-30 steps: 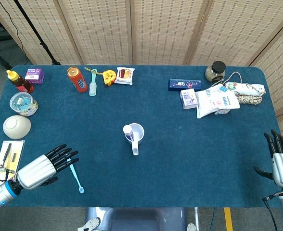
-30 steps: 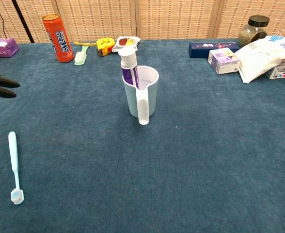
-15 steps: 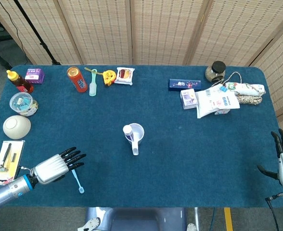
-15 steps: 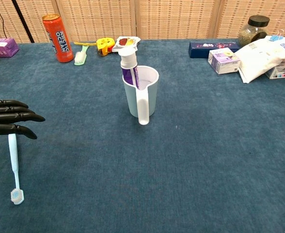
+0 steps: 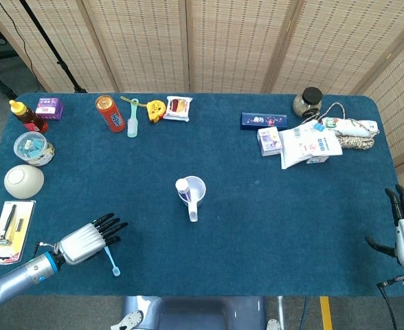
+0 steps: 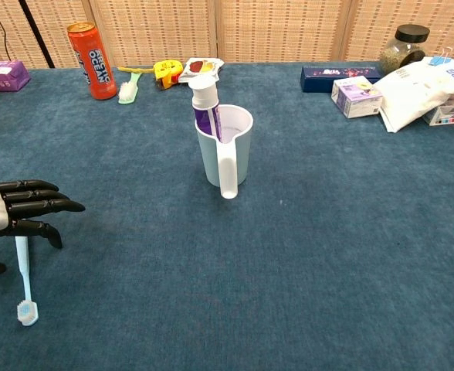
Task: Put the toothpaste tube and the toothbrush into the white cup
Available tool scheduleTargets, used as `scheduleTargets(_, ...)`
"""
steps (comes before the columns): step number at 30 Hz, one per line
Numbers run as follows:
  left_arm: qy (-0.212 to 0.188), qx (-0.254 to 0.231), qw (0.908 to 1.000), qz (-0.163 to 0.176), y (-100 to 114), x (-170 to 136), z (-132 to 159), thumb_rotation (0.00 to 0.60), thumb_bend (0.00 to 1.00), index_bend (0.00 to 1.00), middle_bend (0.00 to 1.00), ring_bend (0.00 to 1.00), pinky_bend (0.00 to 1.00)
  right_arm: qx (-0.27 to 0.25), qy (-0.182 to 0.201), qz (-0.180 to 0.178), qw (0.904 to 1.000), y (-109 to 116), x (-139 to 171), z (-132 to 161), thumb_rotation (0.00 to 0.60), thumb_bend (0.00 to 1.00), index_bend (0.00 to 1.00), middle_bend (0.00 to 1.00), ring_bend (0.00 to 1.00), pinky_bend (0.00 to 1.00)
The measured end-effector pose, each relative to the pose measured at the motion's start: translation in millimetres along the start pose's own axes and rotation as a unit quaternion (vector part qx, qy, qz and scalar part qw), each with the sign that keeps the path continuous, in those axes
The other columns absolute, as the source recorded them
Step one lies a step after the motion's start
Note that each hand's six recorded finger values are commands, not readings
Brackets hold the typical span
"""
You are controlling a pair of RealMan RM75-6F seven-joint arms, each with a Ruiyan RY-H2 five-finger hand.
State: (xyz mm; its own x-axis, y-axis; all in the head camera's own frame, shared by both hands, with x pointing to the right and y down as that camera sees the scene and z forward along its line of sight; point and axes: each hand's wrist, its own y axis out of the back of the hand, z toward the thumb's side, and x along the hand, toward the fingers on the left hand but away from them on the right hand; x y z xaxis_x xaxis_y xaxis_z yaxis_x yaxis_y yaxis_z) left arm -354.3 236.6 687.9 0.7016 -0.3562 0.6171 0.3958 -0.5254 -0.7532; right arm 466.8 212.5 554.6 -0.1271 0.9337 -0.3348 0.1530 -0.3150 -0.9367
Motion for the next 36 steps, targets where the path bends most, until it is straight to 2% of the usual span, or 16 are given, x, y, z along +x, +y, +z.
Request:
scheduleTargets(13, 0.003, -0.005, 0.9997, 0.025, 1, 3, 6, 0.600, 0.36, 0.34, 0.00, 0.00, 0.00, -0.004, 0.000, 0.002, 1.0000, 0, 0, 0, 0.600, 0.00, 0.00, 0.00, 0.00, 0.00)
scheduleTargets(25, 0.004, -0.002, 0.9990, 0.045, 3, 4, 11, 0.600, 0.36, 0.35, 0.00, 0.00, 0.00, -0.008, 0.001, 0.000, 1.0000, 2, 0, 0, 0.600, 0.00, 0.00, 0.00, 0.00, 0.00)
scheduleTargets(36, -0.006, 0.001, 0.9990, 0.044, -3, 3, 21, 0.600, 0.36, 0.41, 0.00, 0.00, 0.00, -0.010, 0.001, 0.000, 0.9999, 3, 0, 0, 0.600, 0.00, 0.00, 0.00, 0.00, 0.00)
